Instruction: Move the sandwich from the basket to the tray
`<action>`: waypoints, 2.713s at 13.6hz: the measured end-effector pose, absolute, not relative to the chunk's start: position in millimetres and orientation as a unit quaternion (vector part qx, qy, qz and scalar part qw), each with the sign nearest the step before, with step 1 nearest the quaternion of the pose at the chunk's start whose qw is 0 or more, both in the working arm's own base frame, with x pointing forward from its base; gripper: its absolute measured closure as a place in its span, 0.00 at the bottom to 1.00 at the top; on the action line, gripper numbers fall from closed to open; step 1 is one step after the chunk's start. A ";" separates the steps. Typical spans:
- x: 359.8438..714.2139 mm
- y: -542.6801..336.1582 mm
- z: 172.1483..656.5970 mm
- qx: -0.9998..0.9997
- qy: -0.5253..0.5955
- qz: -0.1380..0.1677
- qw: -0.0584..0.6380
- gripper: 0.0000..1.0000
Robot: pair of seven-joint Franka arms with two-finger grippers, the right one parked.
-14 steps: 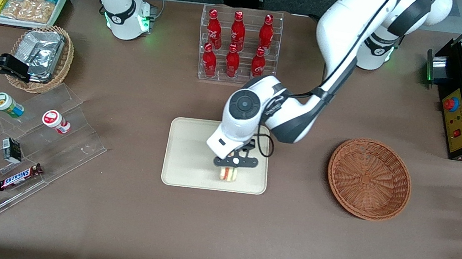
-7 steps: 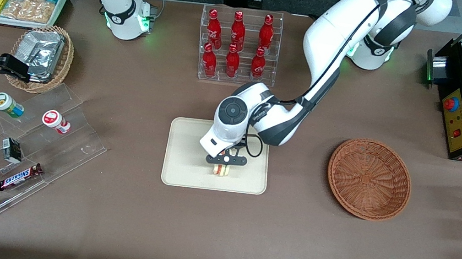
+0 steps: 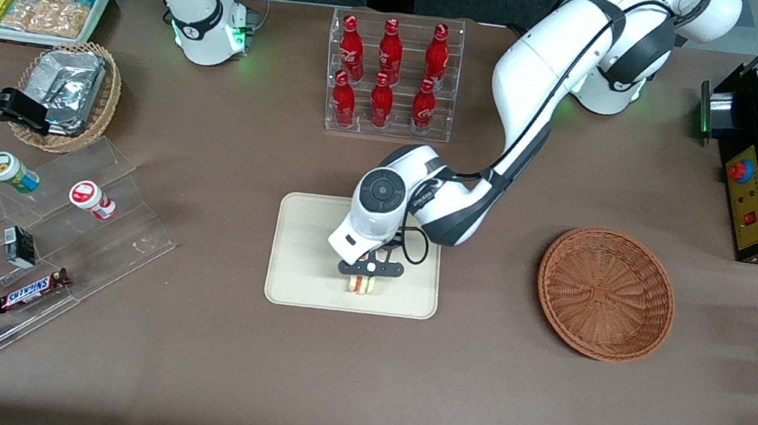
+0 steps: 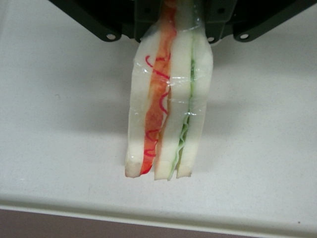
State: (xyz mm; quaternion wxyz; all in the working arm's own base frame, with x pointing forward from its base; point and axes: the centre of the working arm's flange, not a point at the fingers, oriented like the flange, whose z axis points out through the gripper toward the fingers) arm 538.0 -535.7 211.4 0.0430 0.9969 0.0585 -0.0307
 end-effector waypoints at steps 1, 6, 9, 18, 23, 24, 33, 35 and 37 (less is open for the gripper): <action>538.3 -535.7 211.2 0.997 0.059 -0.031 0.043 0.67; 541.4 -535.3 214.4 0.997 0.062 -0.028 0.046 0.15; 556.8 -526.9 239.6 0.996 0.073 -0.016 0.055 0.01; 577.1 -345.2 284.4 0.995 0.089 -0.042 0.005 0.01; 569.8 -239.0 281.6 0.997 0.059 -0.051 -0.004 0.01; 568.6 -218.2 283.0 0.997 0.051 -0.053 -0.005 0.01; 555.1 -97.3 362.9 0.998 -0.008 -0.054 -0.008 0.01; 550.8 -80.6 379.9 0.998 -0.012 -0.059 -0.010 0.01; 546.7 -66.8 394.1 0.998 -0.017 -0.062 -0.010 0.01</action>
